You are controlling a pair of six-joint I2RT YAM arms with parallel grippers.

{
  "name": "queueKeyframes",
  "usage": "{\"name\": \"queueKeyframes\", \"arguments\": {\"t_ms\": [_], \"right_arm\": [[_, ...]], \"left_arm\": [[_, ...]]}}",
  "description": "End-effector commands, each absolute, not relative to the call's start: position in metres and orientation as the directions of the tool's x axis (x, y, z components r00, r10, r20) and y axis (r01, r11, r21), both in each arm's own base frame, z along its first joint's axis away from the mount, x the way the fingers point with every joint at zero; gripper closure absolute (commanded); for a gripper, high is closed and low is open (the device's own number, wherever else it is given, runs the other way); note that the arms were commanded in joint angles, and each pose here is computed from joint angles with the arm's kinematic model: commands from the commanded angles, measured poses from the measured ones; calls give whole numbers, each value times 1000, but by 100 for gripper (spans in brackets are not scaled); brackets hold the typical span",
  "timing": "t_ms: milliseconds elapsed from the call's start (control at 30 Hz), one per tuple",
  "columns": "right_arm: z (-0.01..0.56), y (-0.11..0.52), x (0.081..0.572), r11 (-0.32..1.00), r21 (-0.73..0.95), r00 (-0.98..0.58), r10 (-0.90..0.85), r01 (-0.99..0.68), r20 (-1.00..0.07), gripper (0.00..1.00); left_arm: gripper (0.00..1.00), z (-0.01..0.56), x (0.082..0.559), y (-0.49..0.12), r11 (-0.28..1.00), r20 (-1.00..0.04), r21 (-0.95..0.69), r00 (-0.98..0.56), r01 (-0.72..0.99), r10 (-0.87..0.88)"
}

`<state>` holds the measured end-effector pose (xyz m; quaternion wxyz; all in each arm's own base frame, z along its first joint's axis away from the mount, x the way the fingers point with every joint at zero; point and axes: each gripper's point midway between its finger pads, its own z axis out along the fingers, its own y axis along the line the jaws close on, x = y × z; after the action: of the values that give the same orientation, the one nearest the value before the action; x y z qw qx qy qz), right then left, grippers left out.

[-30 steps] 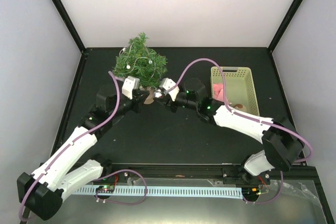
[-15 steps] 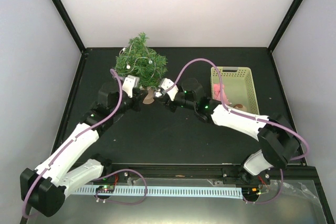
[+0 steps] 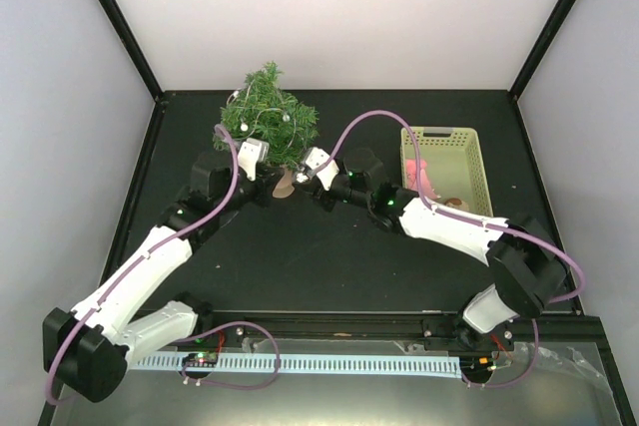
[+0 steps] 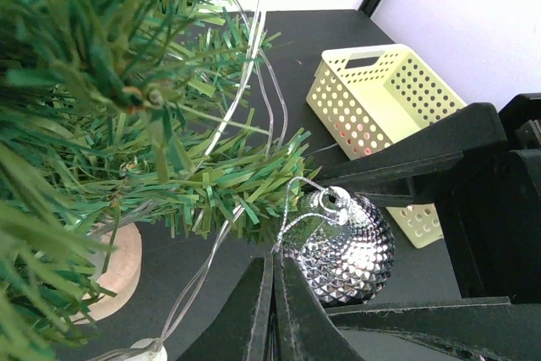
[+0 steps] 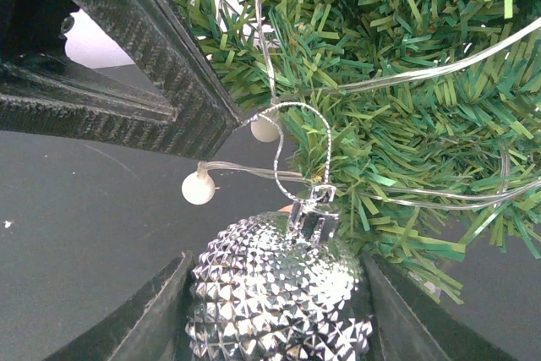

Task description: Decorate the small christmas tree

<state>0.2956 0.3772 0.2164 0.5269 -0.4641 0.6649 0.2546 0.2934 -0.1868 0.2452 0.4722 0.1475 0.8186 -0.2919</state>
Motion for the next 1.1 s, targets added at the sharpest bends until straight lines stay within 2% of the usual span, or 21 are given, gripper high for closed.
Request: {"name": "queueKeyframes", "arguments": {"t_ms": [0,1067], "right_arm": [[230,381,303,456,-177,19,-330,-872,-944,55],[205,378,316,503,-174,-36,-380,-846,-924,55]], "left_arm": [[98,270,302,-190,775,-891,-313,-452,549,-40],[98,253,311,-197,773,-871,-311,-492,552,1]]}}
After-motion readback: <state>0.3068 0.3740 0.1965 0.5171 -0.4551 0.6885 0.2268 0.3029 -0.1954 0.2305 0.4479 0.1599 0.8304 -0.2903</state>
